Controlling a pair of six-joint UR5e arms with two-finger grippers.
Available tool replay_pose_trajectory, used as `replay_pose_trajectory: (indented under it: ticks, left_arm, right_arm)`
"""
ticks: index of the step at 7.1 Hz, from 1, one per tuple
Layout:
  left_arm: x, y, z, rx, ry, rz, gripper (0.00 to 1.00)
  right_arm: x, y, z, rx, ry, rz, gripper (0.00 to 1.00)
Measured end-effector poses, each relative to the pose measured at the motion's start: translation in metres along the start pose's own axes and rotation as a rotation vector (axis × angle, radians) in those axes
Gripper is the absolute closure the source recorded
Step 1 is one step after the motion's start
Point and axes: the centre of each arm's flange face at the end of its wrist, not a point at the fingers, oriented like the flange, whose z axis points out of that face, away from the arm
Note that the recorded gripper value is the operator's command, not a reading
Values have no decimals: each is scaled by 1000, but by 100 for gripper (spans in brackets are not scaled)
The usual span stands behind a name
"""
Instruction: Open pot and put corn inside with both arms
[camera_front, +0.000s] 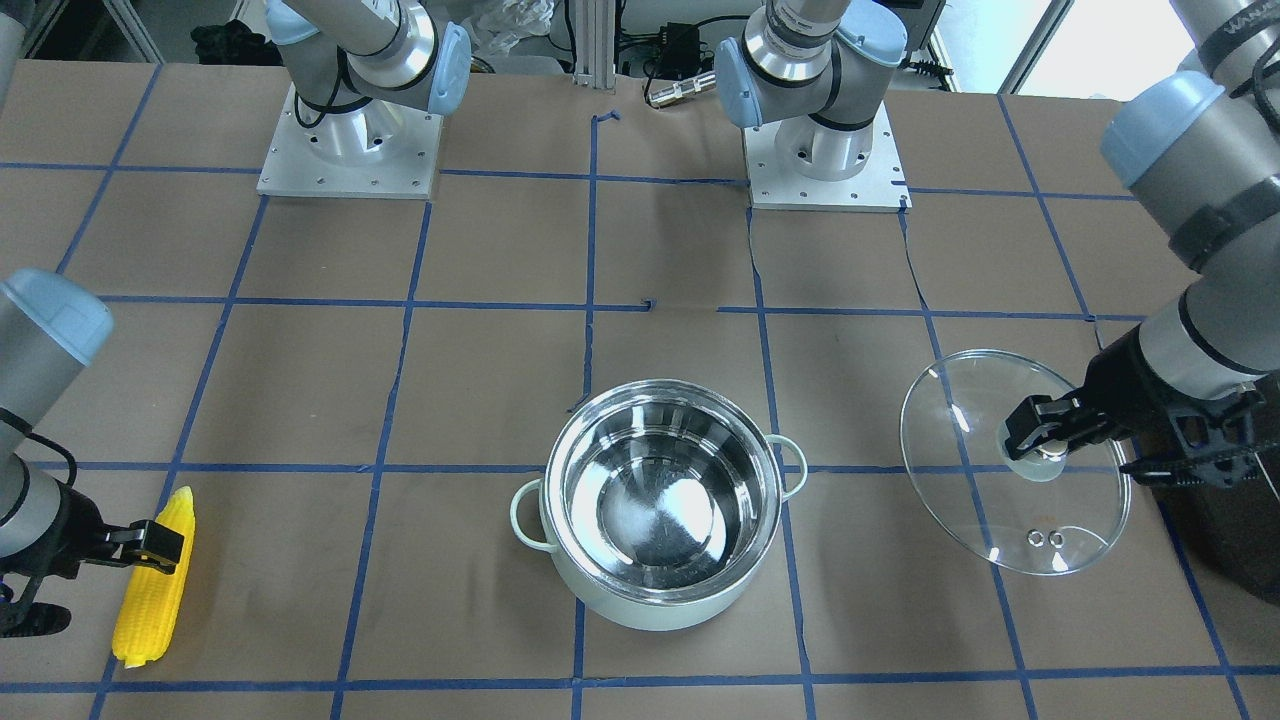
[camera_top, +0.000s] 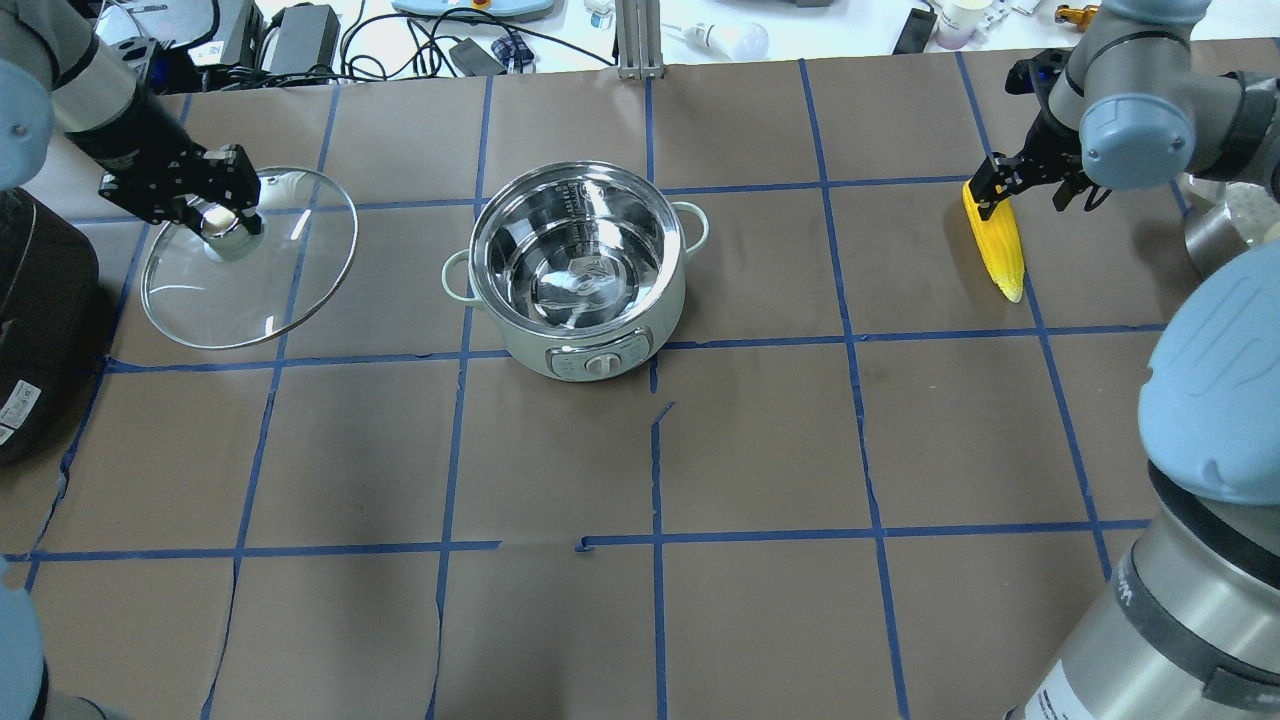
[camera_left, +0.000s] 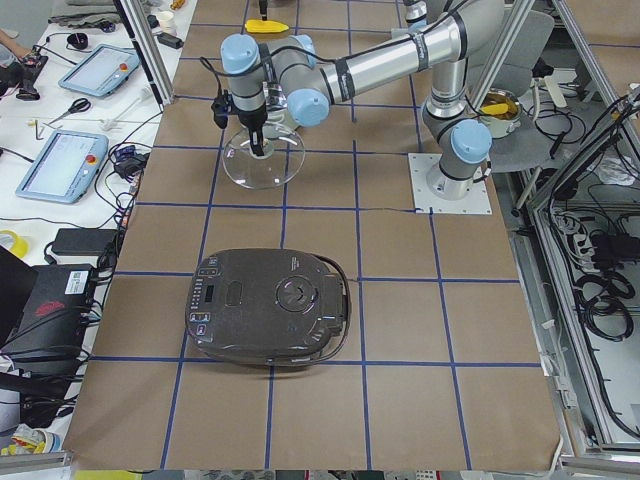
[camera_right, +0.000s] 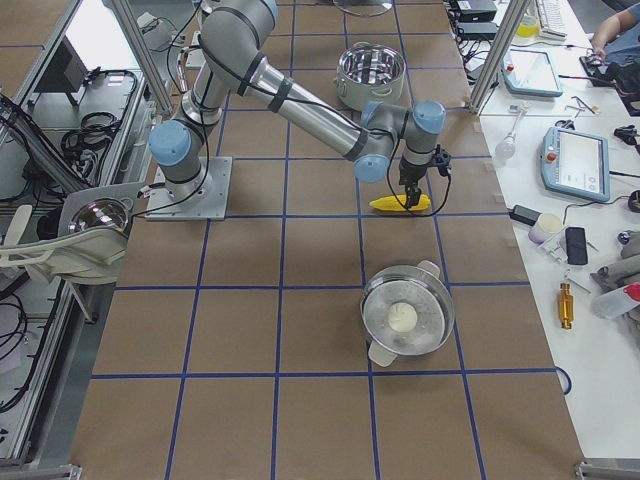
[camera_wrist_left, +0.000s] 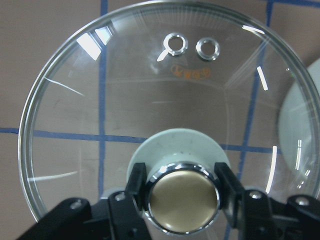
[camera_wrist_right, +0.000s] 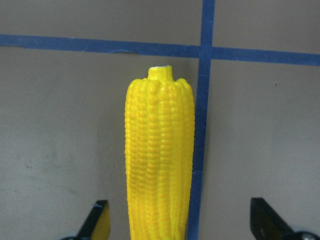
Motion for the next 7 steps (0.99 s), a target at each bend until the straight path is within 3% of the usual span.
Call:
replay_pose_trajectory:
  ticks: [1,2,3,5,6,7]
  left_arm:
    - [-24,5,36,15,-5,24,100]
    - [-36,12,75,49,-18,51,100]
    - [-39,22,106,71,-28,66,100]
    - [-39,31,127,74,-29,78,100]
    - [-39,32,130,71,-29,82,100]
    - [-39,32,131,70,-28,87,100]
  right_arm:
    - [0,-2,10,-3,-9,17,0]
    - [-1,-3,20,-9,-22,35,12]
    - [-2,-4,29,-18,-32,44,34]
    - [-4,-4,39,-30,-47,59,93]
    - [-4,-5,40,-29,-48,72,100]
    - [-3,-6,35,-21,-45,82,100]
